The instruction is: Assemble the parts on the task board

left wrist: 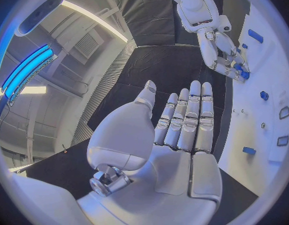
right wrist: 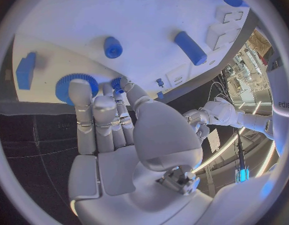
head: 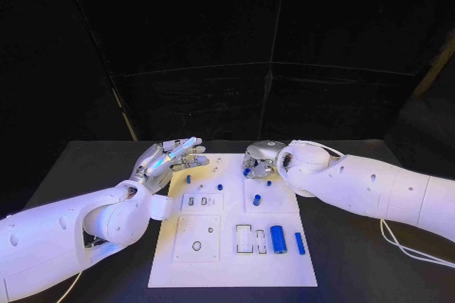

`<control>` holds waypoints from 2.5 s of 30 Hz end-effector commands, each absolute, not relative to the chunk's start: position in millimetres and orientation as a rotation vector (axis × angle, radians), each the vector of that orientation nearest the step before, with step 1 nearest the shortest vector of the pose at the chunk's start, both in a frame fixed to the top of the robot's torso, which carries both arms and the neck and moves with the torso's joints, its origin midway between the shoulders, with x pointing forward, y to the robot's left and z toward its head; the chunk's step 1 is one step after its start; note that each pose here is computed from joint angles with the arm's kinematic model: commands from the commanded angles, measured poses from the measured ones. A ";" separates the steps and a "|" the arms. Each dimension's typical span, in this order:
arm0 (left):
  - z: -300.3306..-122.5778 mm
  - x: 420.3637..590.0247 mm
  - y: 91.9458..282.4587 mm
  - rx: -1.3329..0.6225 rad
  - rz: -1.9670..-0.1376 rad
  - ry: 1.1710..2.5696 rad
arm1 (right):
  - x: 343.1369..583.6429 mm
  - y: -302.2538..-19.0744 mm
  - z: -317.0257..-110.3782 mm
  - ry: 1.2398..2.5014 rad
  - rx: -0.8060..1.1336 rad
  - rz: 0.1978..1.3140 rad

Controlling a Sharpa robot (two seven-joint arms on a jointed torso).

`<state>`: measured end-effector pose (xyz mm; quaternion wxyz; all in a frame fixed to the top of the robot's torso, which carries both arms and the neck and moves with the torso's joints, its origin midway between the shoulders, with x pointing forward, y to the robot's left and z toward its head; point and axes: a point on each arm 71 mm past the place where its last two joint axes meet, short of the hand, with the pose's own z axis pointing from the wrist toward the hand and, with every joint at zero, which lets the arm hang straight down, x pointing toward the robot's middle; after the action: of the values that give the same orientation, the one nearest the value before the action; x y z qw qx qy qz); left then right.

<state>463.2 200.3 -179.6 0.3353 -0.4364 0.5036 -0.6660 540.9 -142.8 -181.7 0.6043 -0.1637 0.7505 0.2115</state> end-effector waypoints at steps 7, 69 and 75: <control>-177.5 462.7 198.5 -1.124 -1.765 1.323 | 543.3 -144.1 -180.5 1.731 -0.379 0.475; -174.2 469.5 196.1 -1.112 -1.768 1.321 | 569.1 -80.0 -164.4 1.571 -0.270 0.533; -172.9 470.0 195.9 -1.110 -1.772 1.321 | 568.4 -75.6 -165.1 1.583 -0.276 0.538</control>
<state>470.4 197.8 -174.9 0.3327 -0.4303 0.5047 -0.6704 568.3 -76.7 -165.0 0.6689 -0.1207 0.6933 0.2394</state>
